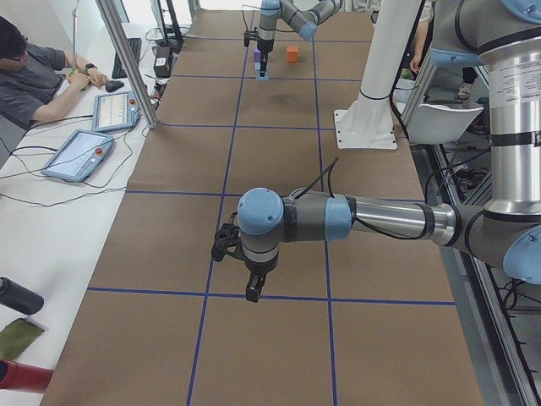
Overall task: Place blue block between orange and purple blocks
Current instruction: 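Carry the light blue cube with the right gripper toward the purple cube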
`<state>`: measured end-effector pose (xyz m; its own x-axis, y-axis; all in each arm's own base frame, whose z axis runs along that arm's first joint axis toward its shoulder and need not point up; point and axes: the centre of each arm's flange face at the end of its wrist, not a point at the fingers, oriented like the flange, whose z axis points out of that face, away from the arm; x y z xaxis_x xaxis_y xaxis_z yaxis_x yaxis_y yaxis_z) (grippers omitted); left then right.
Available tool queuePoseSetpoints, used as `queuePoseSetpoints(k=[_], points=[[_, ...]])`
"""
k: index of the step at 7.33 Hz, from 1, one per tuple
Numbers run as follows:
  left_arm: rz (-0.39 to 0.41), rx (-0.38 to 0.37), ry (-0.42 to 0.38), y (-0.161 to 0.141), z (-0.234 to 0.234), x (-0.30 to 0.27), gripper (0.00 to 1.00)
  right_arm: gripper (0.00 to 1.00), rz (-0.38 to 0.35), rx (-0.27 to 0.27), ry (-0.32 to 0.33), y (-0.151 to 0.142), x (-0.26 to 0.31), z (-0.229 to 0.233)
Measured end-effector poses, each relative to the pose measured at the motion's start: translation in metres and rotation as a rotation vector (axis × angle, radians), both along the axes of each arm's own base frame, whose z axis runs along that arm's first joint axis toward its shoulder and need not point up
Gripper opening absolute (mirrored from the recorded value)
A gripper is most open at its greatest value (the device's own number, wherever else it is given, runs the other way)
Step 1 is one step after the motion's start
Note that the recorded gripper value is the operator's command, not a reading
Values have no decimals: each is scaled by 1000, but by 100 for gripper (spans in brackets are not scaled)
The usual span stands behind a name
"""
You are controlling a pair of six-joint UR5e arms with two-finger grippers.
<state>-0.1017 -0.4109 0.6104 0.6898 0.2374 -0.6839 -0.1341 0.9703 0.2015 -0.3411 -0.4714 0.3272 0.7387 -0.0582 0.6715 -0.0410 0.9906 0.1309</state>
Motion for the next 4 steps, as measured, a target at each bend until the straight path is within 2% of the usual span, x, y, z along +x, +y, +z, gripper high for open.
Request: queuePoseSetpoints(k=[2, 4], points=[[-2, 2, 1, 3, -1, 1, 100, 0, -16, -26, 12, -6, 100, 89], [-1, 4, 2, 4, -1, 1, 100, 0, 2, -24, -9, 20, 146, 163]])
